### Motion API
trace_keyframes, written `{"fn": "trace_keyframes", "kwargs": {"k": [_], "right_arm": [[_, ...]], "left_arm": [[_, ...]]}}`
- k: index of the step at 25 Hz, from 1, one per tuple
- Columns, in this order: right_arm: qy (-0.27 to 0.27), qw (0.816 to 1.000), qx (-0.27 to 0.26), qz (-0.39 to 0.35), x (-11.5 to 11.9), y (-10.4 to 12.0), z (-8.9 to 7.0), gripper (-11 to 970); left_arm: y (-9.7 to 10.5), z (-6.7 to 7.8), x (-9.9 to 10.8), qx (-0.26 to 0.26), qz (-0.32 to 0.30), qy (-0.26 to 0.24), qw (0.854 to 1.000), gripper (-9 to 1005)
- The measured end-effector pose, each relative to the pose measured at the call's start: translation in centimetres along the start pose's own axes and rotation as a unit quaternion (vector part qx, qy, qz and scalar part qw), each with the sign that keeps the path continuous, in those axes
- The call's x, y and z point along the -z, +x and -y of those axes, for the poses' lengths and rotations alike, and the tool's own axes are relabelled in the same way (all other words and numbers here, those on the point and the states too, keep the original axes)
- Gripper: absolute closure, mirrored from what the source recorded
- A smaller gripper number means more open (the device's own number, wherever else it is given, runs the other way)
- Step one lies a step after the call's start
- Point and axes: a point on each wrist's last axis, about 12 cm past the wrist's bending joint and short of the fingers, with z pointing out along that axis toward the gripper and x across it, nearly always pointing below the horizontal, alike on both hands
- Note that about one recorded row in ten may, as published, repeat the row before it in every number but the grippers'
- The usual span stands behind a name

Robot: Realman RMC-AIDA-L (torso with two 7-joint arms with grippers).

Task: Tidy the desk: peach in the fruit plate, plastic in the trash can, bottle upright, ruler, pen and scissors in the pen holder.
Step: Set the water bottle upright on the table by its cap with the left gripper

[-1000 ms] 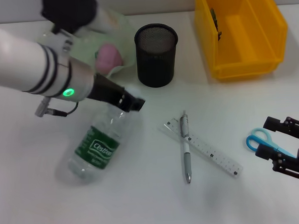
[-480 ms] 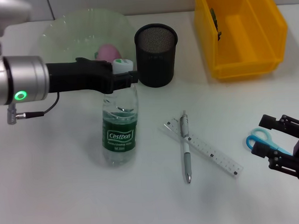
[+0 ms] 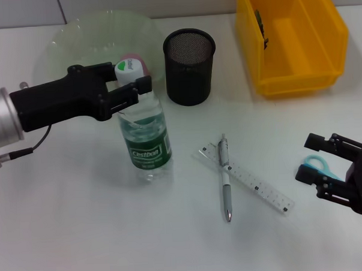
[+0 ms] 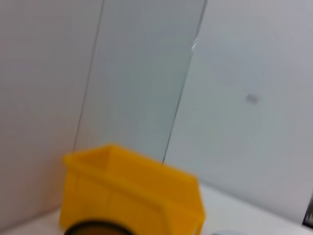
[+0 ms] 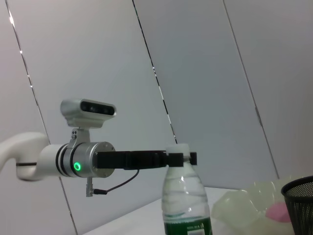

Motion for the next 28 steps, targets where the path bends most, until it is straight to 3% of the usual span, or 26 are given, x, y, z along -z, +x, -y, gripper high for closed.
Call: {"fn": "trace_keyframes", "kwargs": {"k": [6,10,21,23,28], "right_arm": [[-0.005,1.0,0.0,0.003,-0.5,-0.2,0.2,259],[-0.008,1.0,-0.001,0.009,-0.9,-0.3,0.3,259],[-0.006,1.0,0.0,0.019,-1.4,-0.4,0.4,259],[-0.003,1.0,0.0,0.021,-1.4,-0.4,0.4,259],[0.001,1.0,0.001,0.023,-1.3,-0.5,0.5,260]], "left_arm": [[1.1,0.4,1.2,-0.052,0.07,0.019,0.996,549],[2.3,0.1,1.5,-0.081,0.102,-0.002,0.991,537],[3.4,-0.4,0.6,-0.127,0.123,-0.031,0.984,505],[4.4,-0.6,0.4,-0.144,0.134,-0.06,0.979,500],[5.0,-1.0,0.0,-0.142,0.119,-0.082,0.979,485]]}}
